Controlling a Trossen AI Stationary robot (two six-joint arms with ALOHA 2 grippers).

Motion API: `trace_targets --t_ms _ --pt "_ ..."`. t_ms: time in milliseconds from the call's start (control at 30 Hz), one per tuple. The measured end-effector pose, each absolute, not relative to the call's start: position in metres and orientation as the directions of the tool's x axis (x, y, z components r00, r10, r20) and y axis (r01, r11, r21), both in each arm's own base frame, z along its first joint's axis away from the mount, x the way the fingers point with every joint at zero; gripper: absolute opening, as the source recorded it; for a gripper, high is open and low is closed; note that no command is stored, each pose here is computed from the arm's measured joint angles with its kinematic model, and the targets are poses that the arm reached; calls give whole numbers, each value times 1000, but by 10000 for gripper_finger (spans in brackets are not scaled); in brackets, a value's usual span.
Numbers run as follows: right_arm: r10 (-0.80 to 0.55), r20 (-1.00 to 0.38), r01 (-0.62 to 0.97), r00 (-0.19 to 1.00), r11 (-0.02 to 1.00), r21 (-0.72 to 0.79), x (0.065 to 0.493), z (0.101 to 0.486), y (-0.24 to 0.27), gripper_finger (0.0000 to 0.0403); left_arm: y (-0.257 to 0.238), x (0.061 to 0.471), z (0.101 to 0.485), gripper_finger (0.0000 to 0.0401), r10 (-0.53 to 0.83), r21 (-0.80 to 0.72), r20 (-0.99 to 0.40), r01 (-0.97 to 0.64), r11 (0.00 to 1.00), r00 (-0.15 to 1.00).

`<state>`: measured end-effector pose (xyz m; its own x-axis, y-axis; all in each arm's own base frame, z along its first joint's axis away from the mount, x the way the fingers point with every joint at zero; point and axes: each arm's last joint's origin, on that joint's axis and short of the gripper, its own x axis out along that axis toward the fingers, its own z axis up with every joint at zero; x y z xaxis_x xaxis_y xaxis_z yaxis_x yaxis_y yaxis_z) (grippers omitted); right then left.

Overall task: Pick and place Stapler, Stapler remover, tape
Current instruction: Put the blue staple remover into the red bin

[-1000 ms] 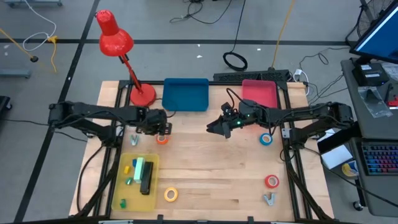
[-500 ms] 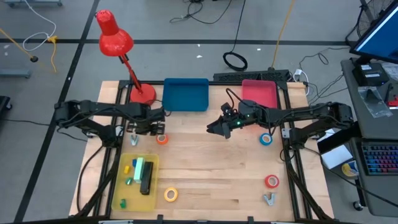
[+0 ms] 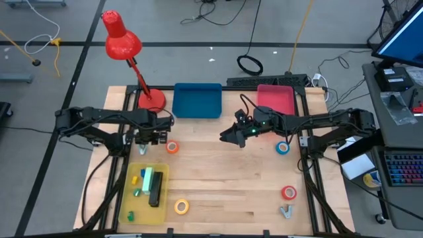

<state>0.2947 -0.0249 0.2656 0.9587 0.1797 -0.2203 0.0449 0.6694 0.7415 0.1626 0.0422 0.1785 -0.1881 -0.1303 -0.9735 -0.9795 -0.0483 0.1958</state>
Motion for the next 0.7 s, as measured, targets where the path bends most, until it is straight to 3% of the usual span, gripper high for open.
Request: trace_targets --t_ms 700 --pt "224 -223 11 949 682 731 294 265 -27 208 43 169 158 156 -225 307 -930 -951 -42 -291"
